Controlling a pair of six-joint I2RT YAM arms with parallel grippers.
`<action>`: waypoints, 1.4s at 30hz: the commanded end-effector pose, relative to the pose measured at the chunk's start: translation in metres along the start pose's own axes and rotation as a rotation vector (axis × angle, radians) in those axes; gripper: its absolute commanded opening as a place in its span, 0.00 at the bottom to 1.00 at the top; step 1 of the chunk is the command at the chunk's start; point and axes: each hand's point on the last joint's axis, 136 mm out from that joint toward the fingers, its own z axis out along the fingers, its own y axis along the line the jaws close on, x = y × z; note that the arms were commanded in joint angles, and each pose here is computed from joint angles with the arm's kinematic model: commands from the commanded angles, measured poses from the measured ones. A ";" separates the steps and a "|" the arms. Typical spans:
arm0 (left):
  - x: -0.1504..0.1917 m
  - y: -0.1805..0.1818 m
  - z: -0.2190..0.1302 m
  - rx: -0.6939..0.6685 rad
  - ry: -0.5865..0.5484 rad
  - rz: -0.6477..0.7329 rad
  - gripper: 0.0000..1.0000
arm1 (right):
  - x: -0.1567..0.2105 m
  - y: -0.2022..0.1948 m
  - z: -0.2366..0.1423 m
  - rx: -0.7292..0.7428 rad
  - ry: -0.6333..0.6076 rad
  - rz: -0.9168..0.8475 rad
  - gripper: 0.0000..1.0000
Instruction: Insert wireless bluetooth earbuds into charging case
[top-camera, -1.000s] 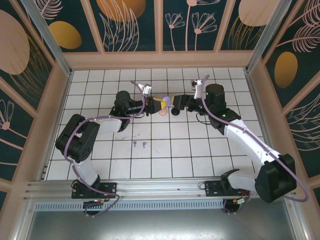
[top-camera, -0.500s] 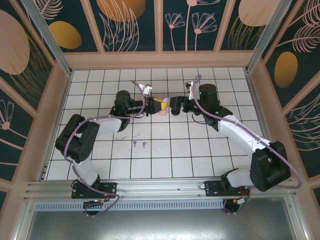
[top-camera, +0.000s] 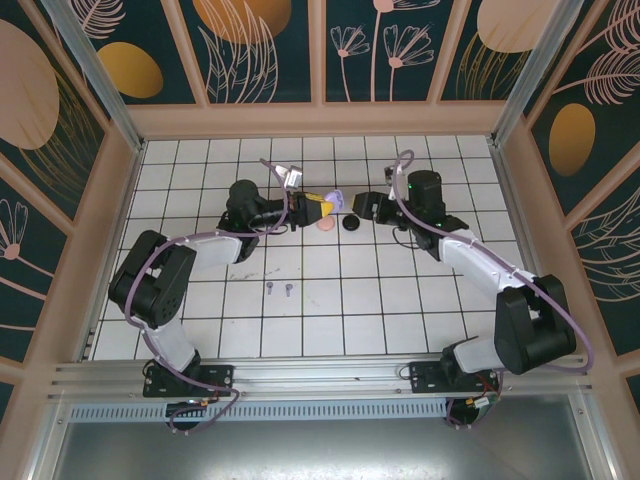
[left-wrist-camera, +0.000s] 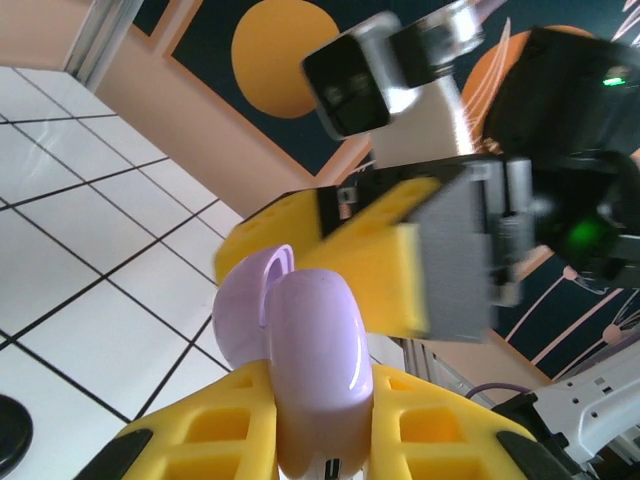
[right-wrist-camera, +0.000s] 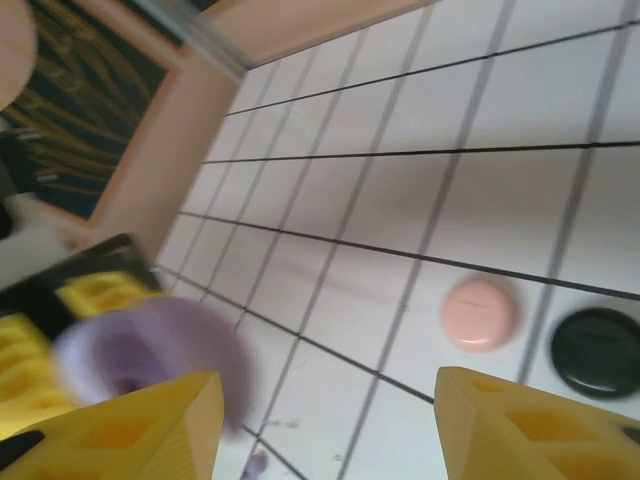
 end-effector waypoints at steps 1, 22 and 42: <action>-0.016 -0.026 -0.001 0.063 -0.025 0.080 0.00 | -0.004 0.006 -0.011 -0.025 -0.033 -0.001 0.58; -0.013 -0.021 0.001 0.080 -0.028 0.030 0.00 | -0.010 0.080 -0.025 -0.266 -0.021 -0.178 0.52; -0.015 -0.025 0.003 0.104 -0.034 0.010 0.00 | -0.017 0.083 -0.007 -0.259 -0.007 -0.183 0.39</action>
